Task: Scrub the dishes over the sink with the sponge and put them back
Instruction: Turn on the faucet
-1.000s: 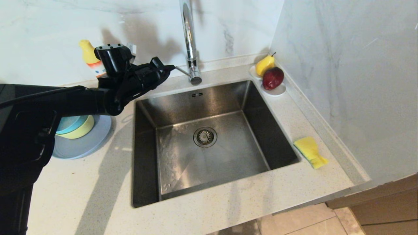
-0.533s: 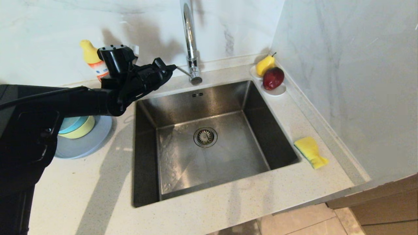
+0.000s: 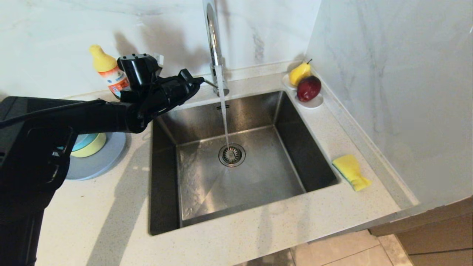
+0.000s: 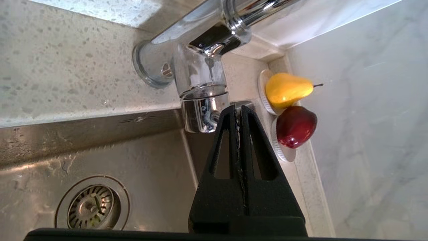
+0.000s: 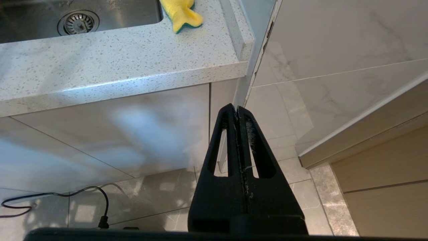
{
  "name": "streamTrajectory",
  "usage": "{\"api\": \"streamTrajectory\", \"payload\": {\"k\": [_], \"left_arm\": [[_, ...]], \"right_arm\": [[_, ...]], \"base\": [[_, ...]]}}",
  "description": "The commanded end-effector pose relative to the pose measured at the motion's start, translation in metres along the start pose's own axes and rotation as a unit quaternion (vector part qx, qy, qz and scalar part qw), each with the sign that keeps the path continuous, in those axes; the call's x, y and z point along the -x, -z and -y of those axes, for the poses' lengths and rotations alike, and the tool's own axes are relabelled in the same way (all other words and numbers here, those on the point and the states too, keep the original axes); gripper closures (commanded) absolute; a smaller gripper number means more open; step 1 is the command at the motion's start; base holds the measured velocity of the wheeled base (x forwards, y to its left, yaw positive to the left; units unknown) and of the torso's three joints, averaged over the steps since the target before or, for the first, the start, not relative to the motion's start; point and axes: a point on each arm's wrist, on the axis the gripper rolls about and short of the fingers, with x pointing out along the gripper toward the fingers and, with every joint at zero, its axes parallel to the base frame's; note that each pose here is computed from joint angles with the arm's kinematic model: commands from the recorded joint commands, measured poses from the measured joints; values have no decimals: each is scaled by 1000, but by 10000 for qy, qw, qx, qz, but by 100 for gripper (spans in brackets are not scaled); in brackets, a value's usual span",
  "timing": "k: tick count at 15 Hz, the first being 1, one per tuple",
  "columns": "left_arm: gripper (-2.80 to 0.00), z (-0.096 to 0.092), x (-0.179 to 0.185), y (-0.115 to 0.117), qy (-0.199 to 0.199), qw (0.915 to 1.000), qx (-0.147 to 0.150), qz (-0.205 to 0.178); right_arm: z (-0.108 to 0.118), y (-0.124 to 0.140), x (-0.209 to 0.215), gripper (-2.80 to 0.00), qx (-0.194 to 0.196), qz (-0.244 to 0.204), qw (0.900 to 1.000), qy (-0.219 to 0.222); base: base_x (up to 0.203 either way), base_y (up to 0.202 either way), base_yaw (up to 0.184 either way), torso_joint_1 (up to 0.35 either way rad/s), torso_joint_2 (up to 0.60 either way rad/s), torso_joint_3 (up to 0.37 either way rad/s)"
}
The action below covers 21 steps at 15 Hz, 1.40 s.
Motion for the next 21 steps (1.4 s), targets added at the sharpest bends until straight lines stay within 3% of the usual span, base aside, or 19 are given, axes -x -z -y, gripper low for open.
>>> {"api": "streamTrajectory", "payload": {"k": [1, 11, 14, 15, 17, 21], "left_arm": [[0, 3, 2, -4, 46, 10000, -4, 57], [0, 16, 10, -19, 158, 9995, -102, 242], [0, 34, 25, -34, 175, 9991, -172, 354], [0, 41, 33, -38, 150, 9989, -237, 381], [0, 53, 52, -40, -84, 9972, -649, 372], [0, 104, 114, -62, -338, 9894, -1213, 720]], "right_arm": [[0, 0, 0, 0, 1, 2, 10000, -1], [0, 0, 0, 0, 1, -1, 10000, -1], [0, 0, 0, 0, 1, 5, 10000, -2], [0, 0, 0, 0, 1, -3, 10000, -1], [0, 0, 0, 0, 1, 5, 10000, -1], [0, 0, 0, 0, 1, 5, 10000, -7]], "base": [[0, 0, 0, 0, 0, 0], [0, 0, 0, 0, 0, 0], [0, 0, 0, 0, 0, 0], [0, 0, 0, 0, 0, 0], [0, 0, 0, 0, 0, 0], [0, 0, 0, 0, 0, 0]]}}
